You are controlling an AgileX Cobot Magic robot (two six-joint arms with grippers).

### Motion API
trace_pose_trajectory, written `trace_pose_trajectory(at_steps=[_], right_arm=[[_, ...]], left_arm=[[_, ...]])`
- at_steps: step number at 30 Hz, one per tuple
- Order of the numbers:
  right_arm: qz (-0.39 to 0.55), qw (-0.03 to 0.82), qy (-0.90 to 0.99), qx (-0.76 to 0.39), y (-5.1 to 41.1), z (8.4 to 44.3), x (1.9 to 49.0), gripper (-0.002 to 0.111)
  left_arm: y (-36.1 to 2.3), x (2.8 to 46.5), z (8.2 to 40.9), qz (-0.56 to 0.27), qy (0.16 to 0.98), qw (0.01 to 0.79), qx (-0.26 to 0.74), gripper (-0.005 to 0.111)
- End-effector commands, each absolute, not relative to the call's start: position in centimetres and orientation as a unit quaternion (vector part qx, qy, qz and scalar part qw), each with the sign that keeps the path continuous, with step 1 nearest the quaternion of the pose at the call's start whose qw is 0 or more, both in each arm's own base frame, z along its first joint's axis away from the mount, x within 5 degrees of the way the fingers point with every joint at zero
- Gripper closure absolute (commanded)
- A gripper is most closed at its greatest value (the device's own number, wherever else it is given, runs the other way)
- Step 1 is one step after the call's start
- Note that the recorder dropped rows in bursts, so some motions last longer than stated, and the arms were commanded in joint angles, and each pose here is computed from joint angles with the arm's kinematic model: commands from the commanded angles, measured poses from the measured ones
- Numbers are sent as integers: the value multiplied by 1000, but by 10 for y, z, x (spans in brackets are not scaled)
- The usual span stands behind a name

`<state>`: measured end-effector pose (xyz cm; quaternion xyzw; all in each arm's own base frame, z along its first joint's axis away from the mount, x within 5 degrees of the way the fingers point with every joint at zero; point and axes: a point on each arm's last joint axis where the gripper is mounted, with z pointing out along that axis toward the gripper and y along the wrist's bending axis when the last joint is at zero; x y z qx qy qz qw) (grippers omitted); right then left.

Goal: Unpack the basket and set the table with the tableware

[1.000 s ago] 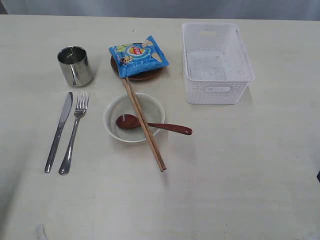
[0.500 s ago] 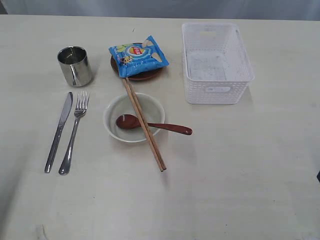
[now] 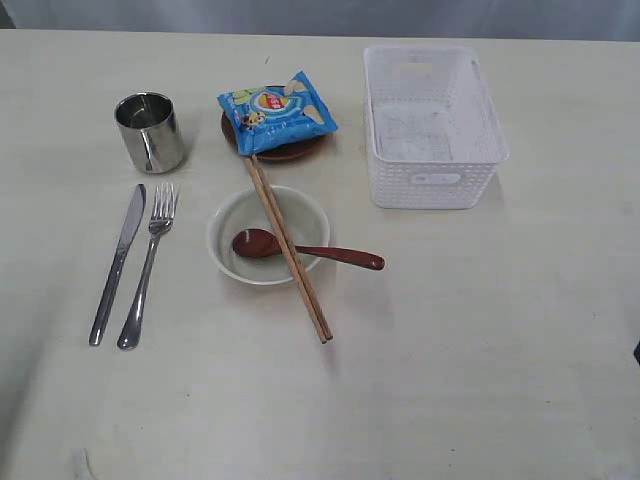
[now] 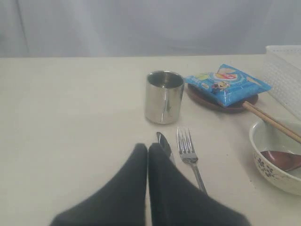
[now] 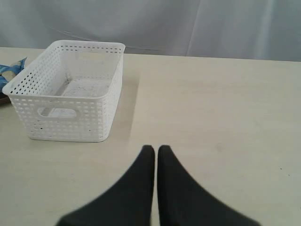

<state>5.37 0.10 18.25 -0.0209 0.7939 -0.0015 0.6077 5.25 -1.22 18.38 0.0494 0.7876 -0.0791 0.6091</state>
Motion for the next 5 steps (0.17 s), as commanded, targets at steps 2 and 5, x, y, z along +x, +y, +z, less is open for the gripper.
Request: trace_pose_trajectory(at_steps=[2, 5], right_arm=[[-7, 611, 792, -25, 1, 182, 53, 105], [-7, 611, 792, -25, 1, 182, 53, 105]], left_arm=[[-13, 52, 183, -81, 788, 608, 53, 107], [-13, 52, 183, -81, 788, 608, 53, 107]])
